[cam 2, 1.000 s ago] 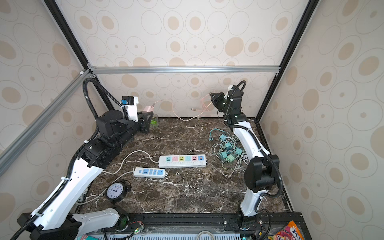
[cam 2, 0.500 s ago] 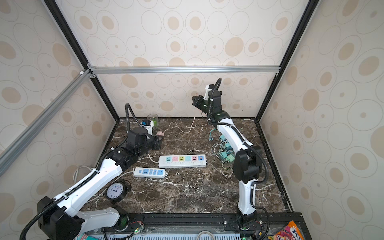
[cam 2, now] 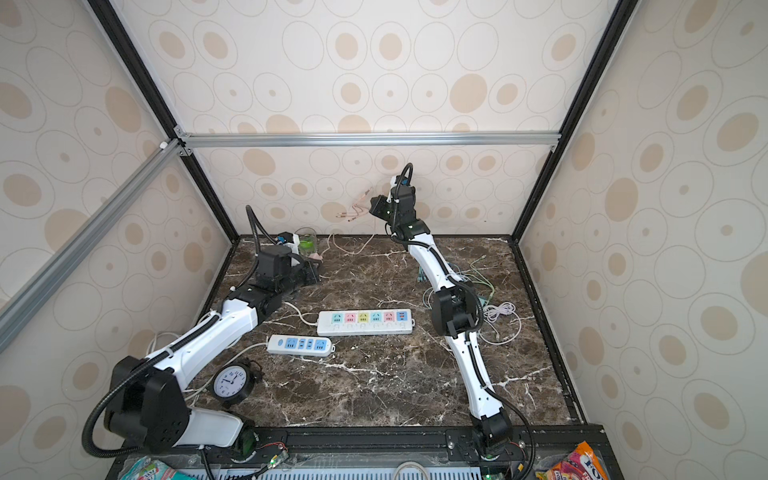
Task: Insert plugs into power strip
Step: Place the power cord at the top-center of the table, then pass the plug.
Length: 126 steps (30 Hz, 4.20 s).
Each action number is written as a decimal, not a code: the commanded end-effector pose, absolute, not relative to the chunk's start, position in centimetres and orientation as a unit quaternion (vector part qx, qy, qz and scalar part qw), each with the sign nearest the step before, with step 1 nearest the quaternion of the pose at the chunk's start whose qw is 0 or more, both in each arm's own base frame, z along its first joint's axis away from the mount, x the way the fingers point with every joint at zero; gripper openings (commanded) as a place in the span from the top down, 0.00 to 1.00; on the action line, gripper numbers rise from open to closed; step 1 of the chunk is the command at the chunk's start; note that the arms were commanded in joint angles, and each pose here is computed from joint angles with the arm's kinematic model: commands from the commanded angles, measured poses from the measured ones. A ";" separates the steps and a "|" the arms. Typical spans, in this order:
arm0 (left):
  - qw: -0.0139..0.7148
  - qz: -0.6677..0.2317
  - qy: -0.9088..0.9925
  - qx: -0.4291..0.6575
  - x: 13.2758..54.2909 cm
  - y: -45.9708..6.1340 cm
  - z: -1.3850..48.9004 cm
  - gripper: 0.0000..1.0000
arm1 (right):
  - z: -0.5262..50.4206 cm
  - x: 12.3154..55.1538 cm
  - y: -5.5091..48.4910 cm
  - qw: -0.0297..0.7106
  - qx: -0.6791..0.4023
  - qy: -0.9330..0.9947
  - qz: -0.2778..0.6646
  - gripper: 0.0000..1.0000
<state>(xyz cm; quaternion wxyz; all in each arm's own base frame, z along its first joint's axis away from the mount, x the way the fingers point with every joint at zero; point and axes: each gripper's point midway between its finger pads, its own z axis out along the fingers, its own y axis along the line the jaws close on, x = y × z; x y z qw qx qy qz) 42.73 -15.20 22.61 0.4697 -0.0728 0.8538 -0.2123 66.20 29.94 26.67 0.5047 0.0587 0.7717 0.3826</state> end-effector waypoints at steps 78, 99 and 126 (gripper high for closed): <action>0.482 -0.482 0.600 0.419 32.2 -26.0 31.4 1.00 | 32.5 30.4 33.1 0.349 -0.482 0.546 0.590 0.67; 0.487 -0.470 0.624 0.389 33.9 -25.8 30.9 1.00 | 31.3 29.7 33.9 0.356 -0.512 0.561 0.544 0.99; 0.488 -0.493 0.587 0.418 30.8 -24.1 30.9 1.00 | 31.4 30.2 34.0 0.353 -0.491 0.566 0.561 0.68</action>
